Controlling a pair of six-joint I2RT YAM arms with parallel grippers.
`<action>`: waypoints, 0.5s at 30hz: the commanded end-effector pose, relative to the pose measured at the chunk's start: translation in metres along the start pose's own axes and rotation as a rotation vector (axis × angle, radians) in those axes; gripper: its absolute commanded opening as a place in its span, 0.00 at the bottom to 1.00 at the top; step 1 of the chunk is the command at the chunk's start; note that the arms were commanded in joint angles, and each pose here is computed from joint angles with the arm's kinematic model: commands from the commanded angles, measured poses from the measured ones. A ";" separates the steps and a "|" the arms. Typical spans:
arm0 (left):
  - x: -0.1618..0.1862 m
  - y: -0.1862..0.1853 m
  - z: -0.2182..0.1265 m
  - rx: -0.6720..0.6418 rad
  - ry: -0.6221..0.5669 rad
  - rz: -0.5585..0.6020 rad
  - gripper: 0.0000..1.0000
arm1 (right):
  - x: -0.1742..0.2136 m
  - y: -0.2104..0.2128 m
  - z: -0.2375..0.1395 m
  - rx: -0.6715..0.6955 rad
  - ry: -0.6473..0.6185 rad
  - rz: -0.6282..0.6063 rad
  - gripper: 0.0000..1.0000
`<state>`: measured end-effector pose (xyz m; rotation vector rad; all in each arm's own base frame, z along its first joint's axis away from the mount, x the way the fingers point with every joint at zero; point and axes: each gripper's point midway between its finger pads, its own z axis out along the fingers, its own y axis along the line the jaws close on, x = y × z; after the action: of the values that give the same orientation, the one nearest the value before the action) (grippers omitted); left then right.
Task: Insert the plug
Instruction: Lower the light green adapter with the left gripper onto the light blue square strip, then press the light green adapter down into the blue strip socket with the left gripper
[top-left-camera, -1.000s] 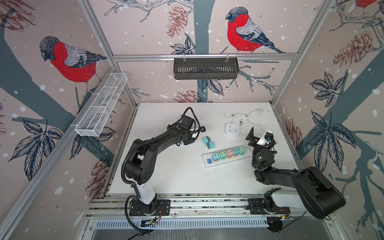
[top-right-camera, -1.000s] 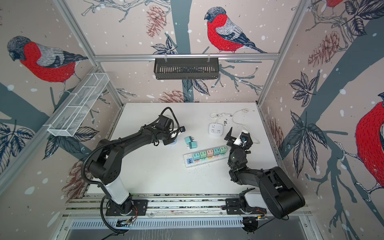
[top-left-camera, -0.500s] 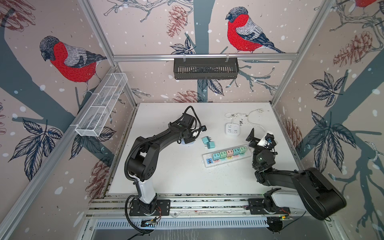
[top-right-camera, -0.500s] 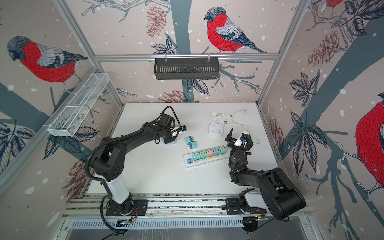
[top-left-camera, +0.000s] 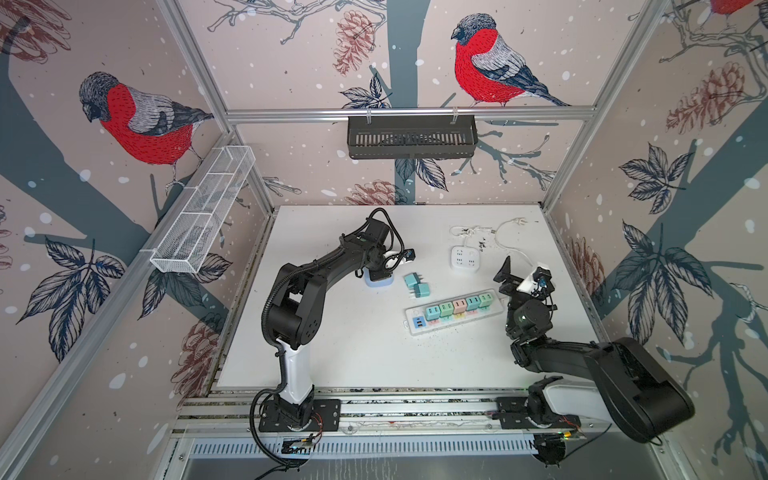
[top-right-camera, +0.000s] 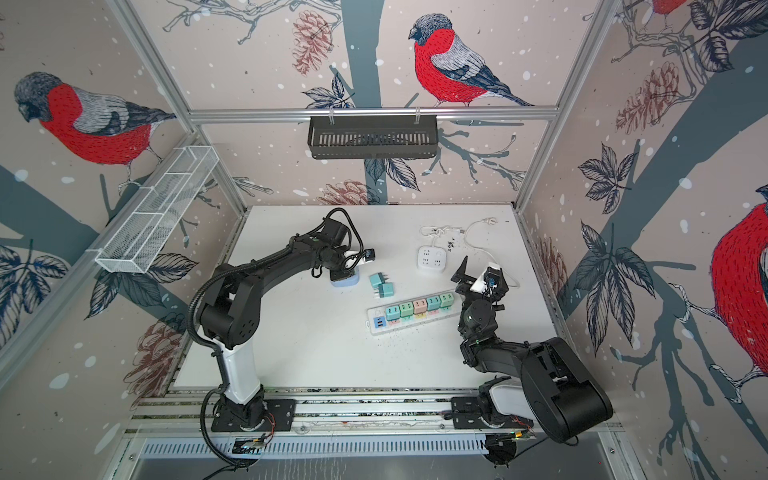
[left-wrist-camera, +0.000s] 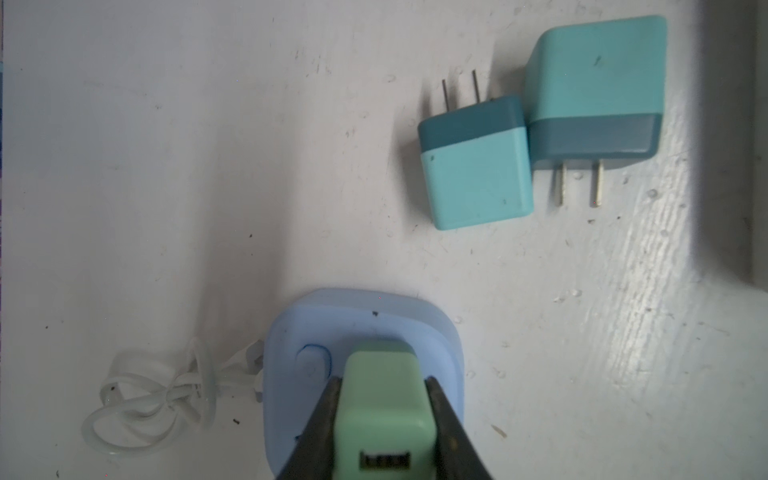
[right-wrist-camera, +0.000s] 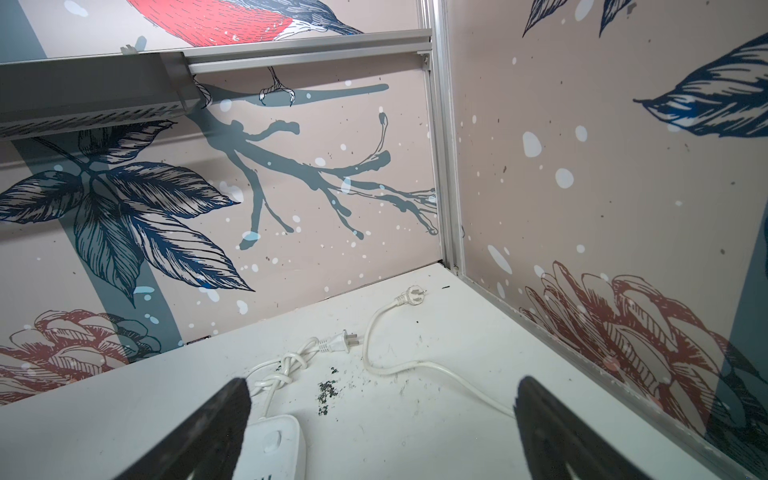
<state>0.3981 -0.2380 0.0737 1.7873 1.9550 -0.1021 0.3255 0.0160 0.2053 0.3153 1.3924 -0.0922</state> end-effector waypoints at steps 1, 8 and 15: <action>-0.014 -0.021 -0.004 0.091 -0.093 0.029 0.00 | -0.004 0.001 -0.001 -0.010 -0.014 0.028 1.00; -0.024 -0.010 -0.005 0.117 -0.085 -0.123 0.00 | -0.004 0.001 0.000 -0.013 -0.014 0.031 1.00; -0.009 -0.003 0.014 0.123 -0.020 -0.181 0.00 | -0.004 0.000 -0.001 -0.016 -0.015 0.038 1.00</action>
<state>0.4099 -0.2637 0.0810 1.6631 2.0301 -0.2943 0.3244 0.0163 0.2053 0.3196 1.3888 -0.0695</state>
